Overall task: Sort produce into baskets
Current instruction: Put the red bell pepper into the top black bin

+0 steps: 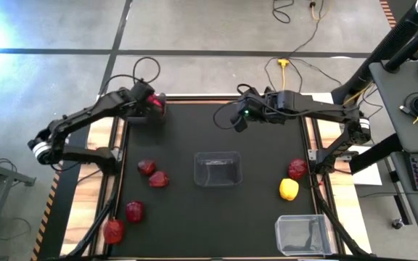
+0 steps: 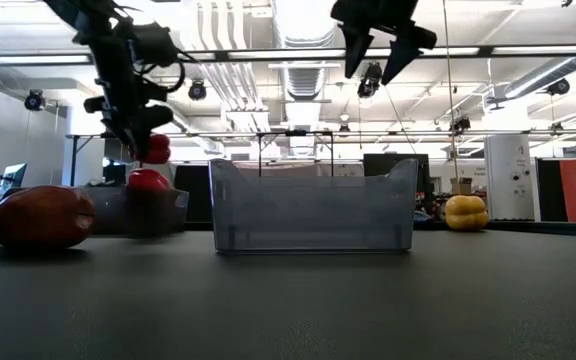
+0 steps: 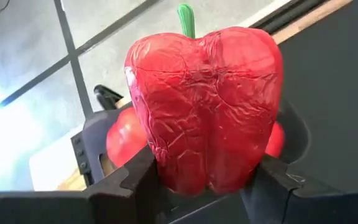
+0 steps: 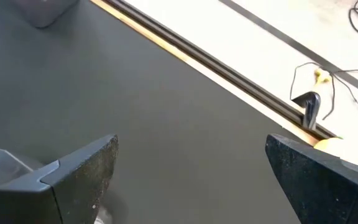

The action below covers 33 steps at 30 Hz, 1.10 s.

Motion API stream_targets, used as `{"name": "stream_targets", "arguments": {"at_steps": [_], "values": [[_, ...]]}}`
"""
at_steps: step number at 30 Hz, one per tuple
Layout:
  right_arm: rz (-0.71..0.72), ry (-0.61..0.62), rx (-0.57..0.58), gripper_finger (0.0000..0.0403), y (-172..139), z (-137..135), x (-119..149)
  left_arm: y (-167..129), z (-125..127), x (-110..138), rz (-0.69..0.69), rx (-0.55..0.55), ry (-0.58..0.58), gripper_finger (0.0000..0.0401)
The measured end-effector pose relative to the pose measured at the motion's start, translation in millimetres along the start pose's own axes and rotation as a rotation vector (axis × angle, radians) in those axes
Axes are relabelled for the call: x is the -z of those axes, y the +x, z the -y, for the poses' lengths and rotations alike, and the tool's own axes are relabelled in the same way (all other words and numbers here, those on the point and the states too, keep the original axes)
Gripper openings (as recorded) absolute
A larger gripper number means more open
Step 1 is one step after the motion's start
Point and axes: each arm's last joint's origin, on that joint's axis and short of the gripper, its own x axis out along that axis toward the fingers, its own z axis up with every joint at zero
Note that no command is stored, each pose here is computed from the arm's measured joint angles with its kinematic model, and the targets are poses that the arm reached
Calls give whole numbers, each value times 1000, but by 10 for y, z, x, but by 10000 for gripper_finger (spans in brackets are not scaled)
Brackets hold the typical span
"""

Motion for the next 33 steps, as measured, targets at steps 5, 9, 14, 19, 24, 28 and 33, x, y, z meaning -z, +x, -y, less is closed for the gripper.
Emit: {"name": "stream_targets", "arguments": {"at_steps": [5,9,14,19,24,28,33], "values": [[-3,3,2,400,9,15,-9,27,-10,65,-57,-25,7,163],[-21,1,-17,400,8,10,0,81,-33,101,-98,-132,-8,163],[-28,4,-14,400,7,13,7,114,-128,133,-146,-189,-84,163],[-28,-1,-14,400,7,13,7,242,-147,143,-205,-219,-100,164],[-26,-45,-15,400,7,12,6,320,-111,122,-265,-231,-105,173],[-26,-49,-14,400,7,12,6,341,-98,150,-315,-234,-73,190],[-26,-54,-14,400,8,11,6,319,-105,188,-370,-218,-49,215]]}}
